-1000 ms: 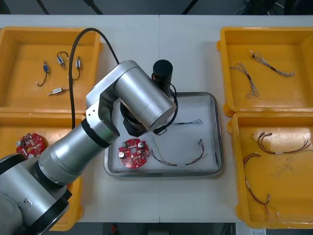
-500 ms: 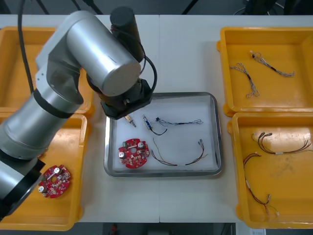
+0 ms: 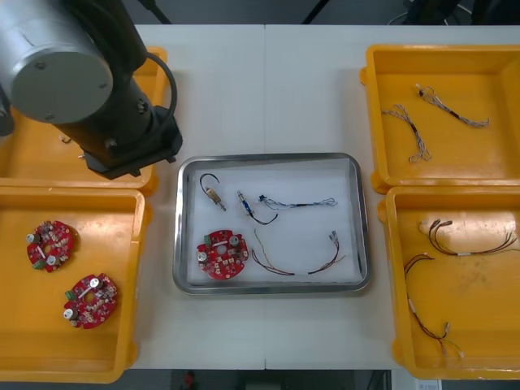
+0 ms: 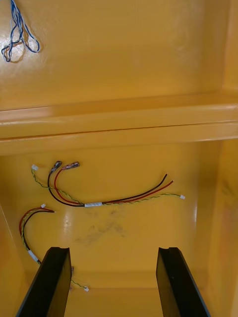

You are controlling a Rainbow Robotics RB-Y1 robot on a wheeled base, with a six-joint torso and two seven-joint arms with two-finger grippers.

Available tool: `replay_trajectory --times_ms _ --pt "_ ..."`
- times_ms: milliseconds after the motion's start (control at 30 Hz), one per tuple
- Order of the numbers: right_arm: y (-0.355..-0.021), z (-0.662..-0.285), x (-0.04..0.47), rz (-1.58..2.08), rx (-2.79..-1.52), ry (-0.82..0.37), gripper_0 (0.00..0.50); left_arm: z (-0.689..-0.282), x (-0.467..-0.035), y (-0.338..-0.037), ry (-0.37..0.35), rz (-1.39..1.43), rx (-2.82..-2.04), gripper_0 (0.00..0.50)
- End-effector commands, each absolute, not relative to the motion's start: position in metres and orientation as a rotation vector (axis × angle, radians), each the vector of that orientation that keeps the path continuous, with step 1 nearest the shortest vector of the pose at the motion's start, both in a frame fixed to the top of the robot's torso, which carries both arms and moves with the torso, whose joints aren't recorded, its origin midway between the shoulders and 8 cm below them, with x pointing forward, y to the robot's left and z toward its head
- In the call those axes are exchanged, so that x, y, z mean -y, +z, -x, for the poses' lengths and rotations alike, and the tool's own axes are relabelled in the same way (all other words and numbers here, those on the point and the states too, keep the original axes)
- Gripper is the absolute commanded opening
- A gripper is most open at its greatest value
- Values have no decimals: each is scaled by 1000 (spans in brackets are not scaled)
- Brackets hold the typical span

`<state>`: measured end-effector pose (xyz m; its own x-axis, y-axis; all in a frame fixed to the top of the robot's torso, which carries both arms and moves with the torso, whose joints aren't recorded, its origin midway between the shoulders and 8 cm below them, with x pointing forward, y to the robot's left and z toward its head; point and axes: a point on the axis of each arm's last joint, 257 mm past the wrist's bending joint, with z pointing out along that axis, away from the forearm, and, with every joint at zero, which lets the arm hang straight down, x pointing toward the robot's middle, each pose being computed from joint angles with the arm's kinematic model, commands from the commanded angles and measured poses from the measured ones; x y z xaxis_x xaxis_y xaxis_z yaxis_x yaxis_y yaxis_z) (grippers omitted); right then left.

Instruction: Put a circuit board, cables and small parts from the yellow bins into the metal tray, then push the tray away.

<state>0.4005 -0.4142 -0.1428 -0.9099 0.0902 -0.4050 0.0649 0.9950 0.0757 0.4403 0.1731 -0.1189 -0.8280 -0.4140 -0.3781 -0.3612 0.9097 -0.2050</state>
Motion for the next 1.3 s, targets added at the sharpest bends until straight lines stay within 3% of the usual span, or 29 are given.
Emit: replay_trajectory --times_ms 33,333,400,733,867,1133,1300 --pt "-124 -401 430 -137 -2684 33 500 -437 -208 -71 -121 445 -2601 500" --pt "-124 -401 430 -137 -2684 33 500 -418 -253 -60 -31 394 -2648 500" --pt "-138 -396 426 -138 -2712 54 500 -414 -265 -62 2 351 -2660 500" --pt "-131 -401 407 -14 -2703 60 500 -395 -314 -74 64 278 -2664 500" --pt "-130 -405 385 108 -2698 46 500 -386 -331 -82 77 289 -2681 500" --pt "-128 -408 332 386 -2658 39 500 -380 -348 -102 8 365 -2666 500" --pt "-132 -406 290 591 -2619 45 500 -381 -362 -109 52 361 -2647 500"
